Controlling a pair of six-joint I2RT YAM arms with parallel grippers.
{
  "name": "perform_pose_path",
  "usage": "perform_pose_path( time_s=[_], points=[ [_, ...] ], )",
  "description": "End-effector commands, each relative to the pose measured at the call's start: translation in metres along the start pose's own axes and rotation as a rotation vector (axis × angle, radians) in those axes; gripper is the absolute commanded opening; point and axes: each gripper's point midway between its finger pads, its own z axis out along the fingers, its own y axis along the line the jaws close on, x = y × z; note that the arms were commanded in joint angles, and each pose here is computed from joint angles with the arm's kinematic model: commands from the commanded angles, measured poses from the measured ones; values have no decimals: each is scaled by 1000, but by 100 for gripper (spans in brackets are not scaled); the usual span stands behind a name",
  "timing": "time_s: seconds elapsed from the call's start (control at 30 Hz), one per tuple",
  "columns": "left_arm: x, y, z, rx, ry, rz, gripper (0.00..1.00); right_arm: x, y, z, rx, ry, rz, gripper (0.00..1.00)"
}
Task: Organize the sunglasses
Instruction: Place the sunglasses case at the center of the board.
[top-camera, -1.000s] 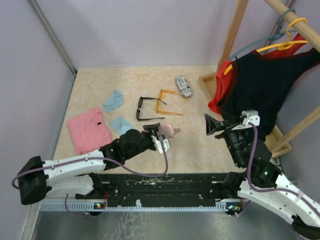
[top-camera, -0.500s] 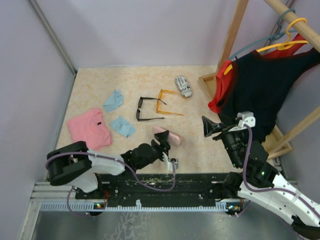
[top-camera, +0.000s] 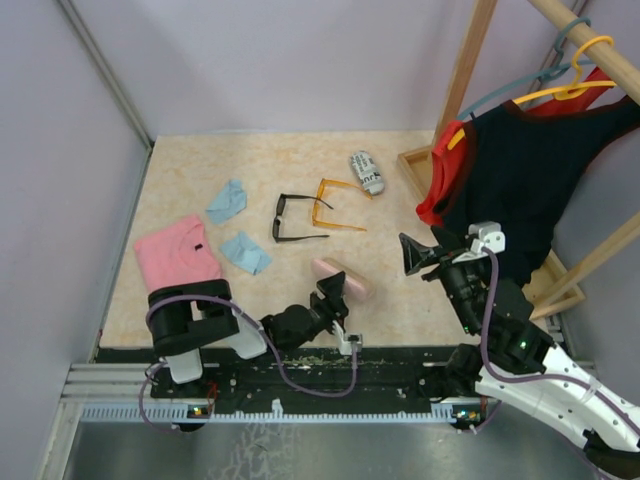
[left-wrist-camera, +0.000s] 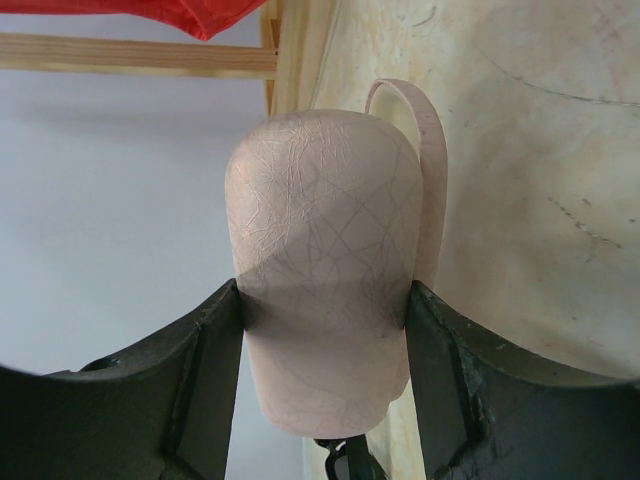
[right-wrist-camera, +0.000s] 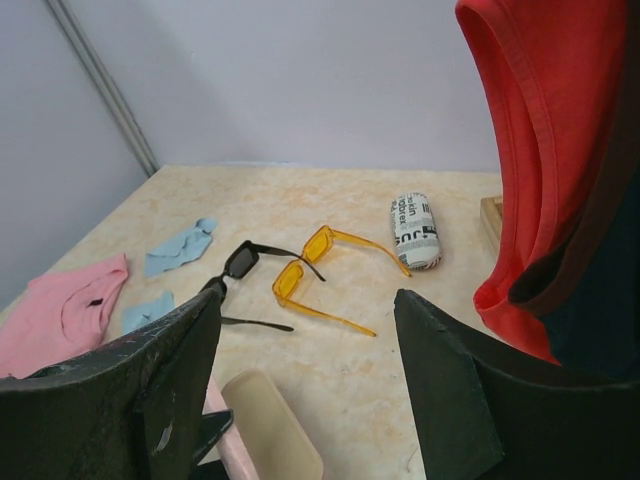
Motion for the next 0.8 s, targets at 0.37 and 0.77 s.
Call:
perform_pose_path(
  time_s=[0.37, 0.77],
  points=[
    [-2, -26, -6, 29, 32, 85, 36, -4, 13, 4, -57, -2, -3, 70],
    [-1, -38, -19, 38, 60, 75, 72, 2, 17, 4, -74, 32, -13, 70]
  ],
)
